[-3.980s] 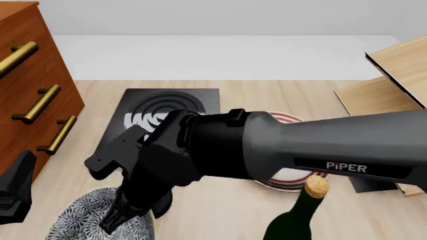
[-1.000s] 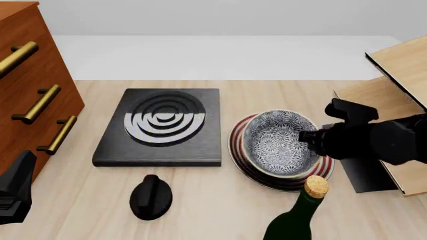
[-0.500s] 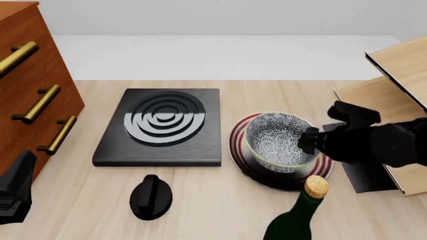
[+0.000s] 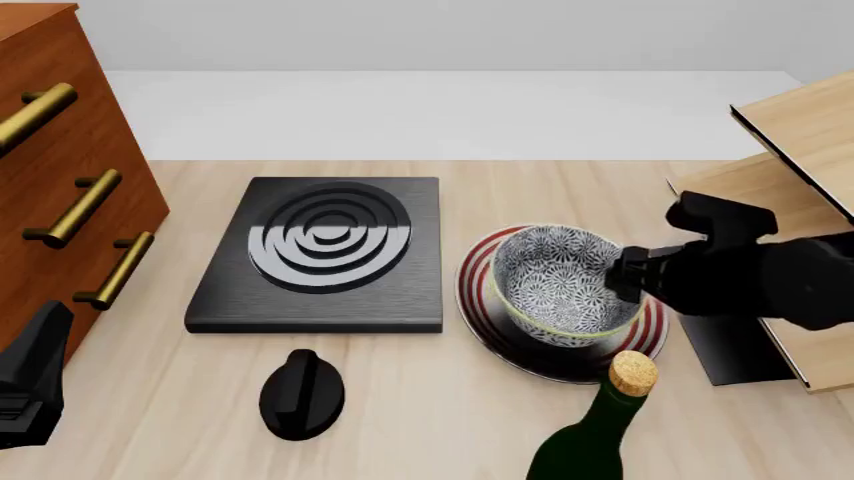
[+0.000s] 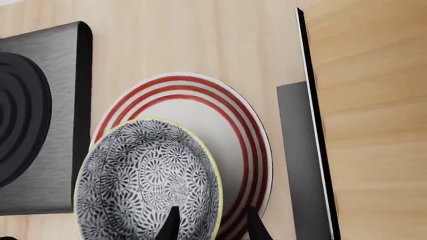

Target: Pick up the akita bowl and put it on the plate.

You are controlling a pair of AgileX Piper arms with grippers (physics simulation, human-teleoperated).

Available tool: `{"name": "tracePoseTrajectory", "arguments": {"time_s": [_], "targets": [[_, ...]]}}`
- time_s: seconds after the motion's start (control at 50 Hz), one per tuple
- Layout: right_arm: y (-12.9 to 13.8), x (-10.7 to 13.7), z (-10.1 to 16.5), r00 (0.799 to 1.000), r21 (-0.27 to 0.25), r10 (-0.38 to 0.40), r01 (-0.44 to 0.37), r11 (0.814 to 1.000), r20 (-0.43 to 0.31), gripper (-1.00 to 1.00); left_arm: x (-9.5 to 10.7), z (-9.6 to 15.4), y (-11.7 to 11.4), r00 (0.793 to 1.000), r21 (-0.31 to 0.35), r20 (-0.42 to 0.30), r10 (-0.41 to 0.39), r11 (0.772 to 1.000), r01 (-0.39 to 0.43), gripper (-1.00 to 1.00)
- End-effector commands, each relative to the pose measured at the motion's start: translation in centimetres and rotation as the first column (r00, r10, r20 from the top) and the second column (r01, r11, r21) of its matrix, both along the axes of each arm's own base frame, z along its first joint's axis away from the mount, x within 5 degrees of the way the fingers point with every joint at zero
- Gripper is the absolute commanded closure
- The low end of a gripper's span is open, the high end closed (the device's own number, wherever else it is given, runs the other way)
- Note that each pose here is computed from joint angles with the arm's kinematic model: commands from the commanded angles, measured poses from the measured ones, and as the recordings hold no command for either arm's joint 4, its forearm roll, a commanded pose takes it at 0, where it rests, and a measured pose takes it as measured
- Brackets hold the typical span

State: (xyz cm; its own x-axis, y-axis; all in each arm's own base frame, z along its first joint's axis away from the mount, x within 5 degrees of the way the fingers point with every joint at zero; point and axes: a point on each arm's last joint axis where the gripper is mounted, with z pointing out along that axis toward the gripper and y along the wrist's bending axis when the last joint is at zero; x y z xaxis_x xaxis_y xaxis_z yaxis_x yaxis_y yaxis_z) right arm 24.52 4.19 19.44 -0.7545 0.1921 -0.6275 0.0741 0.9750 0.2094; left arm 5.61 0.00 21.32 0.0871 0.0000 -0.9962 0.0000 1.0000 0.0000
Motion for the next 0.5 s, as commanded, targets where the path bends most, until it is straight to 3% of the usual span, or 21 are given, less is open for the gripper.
{"name": "tracePoseTrajectory", "arguments": {"time_s": [0.02,0.26,0.32,0.36,0.5], "targets": [[0.0,-0.4,1.0,1.000,-0.016,0.022,-0.022,1.000,0.018,-1.00,0.0,0.0,0.0,1.000,0.000,0.000,0.000,1.000,0.000,-1.00],[-0.8,-0.3,2.2,0.998,-0.067,0.050,-0.047,0.997,0.036,-1.00,0.0,0.0,0.0,1.000,0.000,0.000,0.000,1.000,0.000,-1.00],[-2.1,0.5,2.4,0.996,-0.145,0.081,-0.075,0.987,0.036,-1.00,0.0,0.0,0.0,1.000,0.000,0.000,0.000,1.000,0.000,-1.00],[-0.9,-0.6,2.6,0.995,-0.103,0.089,-0.083,0.991,0.053,-1.00,0.0,0.0,0.0,1.000,0.000,0.000,0.000,1.000,0.000,-1.00],[-0.7,-1.7,3.3,0.988,-0.114,0.116,-0.104,0.988,0.105,-1.00,0.0,0.0,0.0,1.000,0.000,0.000,0.000,1.000,0.000,-1.00]]}}
